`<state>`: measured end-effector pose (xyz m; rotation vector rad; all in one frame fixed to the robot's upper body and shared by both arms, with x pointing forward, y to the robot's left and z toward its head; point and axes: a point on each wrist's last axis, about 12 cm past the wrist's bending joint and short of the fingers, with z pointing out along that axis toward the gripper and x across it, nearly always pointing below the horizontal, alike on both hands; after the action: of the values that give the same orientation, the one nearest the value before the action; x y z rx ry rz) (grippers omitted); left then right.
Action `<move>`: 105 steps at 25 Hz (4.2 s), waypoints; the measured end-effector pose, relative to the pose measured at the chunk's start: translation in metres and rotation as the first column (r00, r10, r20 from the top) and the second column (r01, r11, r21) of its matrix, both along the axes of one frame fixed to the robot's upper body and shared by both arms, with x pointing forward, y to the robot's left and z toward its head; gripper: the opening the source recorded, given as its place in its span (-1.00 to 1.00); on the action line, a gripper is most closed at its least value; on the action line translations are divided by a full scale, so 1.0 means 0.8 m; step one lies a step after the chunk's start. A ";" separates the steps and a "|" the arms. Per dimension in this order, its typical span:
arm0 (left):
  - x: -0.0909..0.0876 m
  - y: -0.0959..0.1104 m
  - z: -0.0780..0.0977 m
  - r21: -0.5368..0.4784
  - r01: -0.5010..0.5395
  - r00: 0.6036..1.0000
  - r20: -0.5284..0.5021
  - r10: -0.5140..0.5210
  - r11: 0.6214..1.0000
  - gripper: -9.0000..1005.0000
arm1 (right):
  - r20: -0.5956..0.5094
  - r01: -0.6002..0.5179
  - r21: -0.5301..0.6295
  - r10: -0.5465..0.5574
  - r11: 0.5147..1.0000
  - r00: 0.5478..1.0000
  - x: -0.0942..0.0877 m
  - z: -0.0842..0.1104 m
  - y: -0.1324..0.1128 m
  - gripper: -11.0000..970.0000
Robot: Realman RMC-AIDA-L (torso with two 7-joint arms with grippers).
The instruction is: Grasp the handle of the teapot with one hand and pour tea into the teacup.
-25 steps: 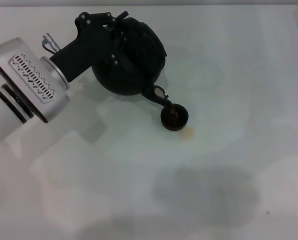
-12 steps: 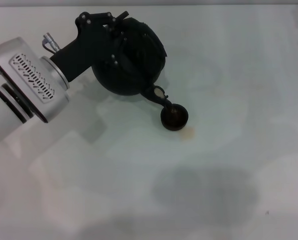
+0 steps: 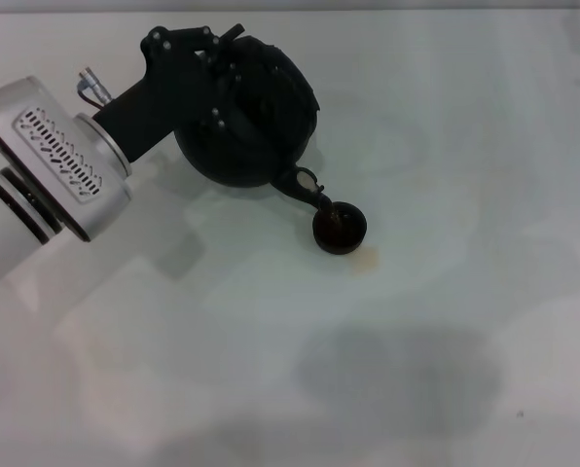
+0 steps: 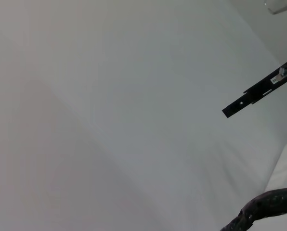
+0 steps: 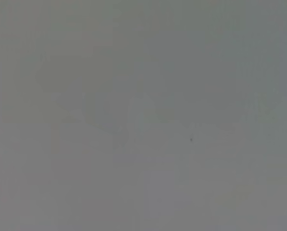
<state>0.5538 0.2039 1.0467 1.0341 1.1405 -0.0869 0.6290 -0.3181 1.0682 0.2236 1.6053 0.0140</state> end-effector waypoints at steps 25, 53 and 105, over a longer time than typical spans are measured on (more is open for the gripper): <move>-0.044 0.013 -0.021 -0.429 -0.395 0.914 -0.272 0.301 0.813 -0.80 | -0.014 -0.007 0.007 0.008 1.000 1.000 0.003 -0.001 0.005 0.79; -0.077 0.038 -0.055 -0.465 -0.601 0.783 -0.506 0.361 0.650 -0.80 | 0.013 -0.012 -0.016 0.012 1.000 1.000 0.014 0.013 0.002 0.79; -0.101 0.169 -0.044 -0.629 -0.729 0.639 -0.485 0.597 0.270 0.78 | -0.038 -0.018 0.041 0.020 0.999 0.999 -0.058 -0.043 -0.015 0.79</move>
<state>0.4728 0.3391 1.0118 -0.3509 1.4017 0.0183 0.5827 -0.3300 1.0339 0.2417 1.6469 0.0575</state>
